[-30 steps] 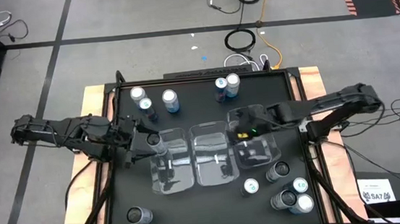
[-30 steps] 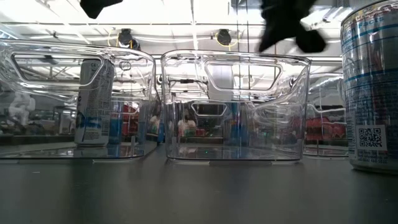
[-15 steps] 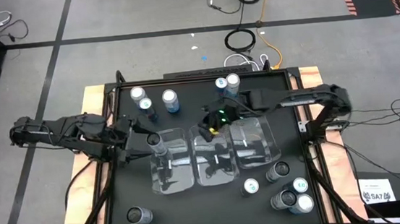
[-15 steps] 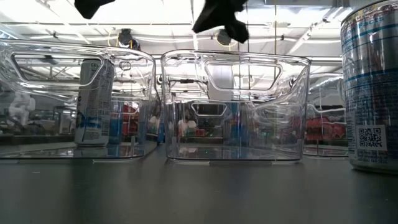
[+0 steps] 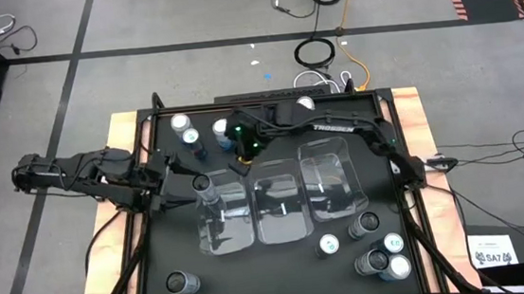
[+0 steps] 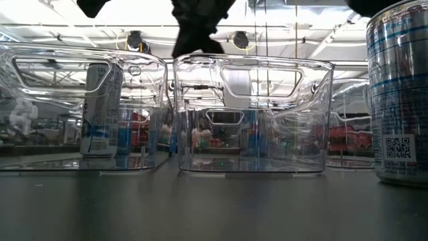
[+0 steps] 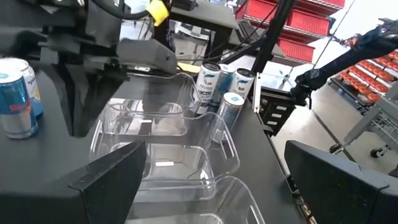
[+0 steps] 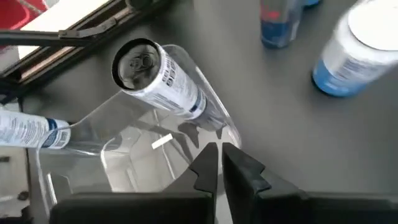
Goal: Sort soda cans
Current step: Adjust the left transparent bin
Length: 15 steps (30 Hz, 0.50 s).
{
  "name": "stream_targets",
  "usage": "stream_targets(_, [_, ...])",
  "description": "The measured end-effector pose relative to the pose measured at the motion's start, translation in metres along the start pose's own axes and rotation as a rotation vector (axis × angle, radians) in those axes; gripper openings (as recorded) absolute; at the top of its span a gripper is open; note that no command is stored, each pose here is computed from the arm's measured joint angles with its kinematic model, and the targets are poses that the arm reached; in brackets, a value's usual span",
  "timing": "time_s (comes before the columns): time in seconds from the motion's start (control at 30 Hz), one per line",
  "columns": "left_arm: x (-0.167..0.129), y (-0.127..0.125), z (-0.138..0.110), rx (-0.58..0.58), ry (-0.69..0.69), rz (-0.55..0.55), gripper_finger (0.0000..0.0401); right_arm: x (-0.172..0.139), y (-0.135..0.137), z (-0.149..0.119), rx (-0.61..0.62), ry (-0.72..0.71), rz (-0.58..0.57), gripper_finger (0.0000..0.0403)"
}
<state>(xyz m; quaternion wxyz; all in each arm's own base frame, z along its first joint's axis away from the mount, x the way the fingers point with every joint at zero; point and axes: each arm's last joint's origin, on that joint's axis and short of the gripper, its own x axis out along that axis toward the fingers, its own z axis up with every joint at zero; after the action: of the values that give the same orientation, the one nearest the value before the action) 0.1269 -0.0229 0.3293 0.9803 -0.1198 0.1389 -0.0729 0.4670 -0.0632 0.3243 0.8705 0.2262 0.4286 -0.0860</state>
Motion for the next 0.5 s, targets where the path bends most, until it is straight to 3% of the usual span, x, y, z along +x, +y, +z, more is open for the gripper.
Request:
stream_targets(0.23, [0.000,0.002,-0.007,-0.072,0.080,0.012,0.0391,0.037,-0.009,-0.005,-0.038,0.054,-0.059,0.0035])
stream_targets(0.5, [0.000,0.002,-0.008,-0.071,0.083,0.008,0.0391,0.079,-0.022,-0.016,-0.096,0.136,-0.116,0.0003])
